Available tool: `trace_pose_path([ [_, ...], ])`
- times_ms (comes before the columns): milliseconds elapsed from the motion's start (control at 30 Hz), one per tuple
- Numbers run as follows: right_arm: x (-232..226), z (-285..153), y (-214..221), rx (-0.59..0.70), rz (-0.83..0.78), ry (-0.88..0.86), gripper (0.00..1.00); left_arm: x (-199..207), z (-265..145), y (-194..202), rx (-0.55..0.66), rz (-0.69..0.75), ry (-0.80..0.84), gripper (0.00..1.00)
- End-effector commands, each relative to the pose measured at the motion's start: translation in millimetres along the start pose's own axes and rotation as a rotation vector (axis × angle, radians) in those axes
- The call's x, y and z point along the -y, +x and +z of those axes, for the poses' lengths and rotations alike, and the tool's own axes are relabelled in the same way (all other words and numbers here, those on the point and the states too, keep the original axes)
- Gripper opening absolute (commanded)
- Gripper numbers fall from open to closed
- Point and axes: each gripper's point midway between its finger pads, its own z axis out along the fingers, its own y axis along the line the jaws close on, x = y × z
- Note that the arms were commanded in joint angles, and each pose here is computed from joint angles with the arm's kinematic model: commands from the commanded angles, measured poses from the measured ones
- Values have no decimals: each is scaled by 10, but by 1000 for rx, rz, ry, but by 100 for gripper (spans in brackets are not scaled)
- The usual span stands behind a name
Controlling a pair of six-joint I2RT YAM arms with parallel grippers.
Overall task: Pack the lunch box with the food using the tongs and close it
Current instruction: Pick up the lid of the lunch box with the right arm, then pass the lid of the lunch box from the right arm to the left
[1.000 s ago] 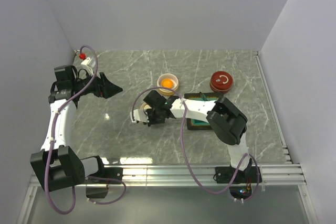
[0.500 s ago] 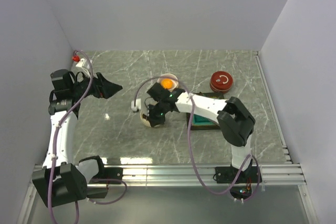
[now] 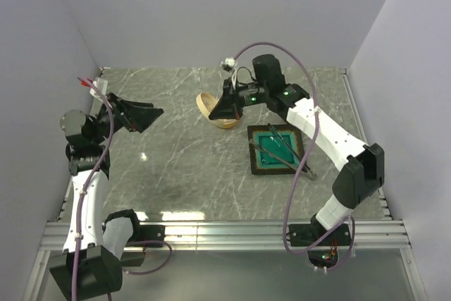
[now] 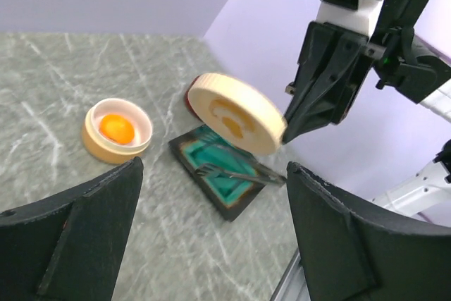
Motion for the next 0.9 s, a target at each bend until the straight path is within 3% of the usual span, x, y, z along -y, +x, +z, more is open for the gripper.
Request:
trace_pose_path([
  [0,-546,-259,-564,138,32,-150,0,322,-15,-151,94,10,106,88],
  [67,-671,-342,-731,195,2,-184,0,386,22,-118,99,7,126,88],
  [100,-719,-361,-705,188,83,-204,0,390,46,-129,110,-2,121,88],
  [133,-758,-395,-825,231,36,-222,0,413,69,-128,110,-13,123,88],
  [167,-805,-418,-819,227,113,-249,0,430,131,-90,99,-45,123,87],
  [367,-918,-493,-987,295,162,-332,0,666,390,-43,72,-140,124,83],
  [533,-975,-520,-1029,311,198,-362,0,907,396,-118,125,-59,190,82],
  [700,-1053,-557,-1002,299,220,-386,0,1124,268,-58,145,171,322,81],
  [733,-1105,-589,-1003,297,210,-387,0,1248,197,-31,148,303,389,81],
  [867,-1165,-608,-882,263,253,-400,0,1350,92,223,73,599,506,84],
])
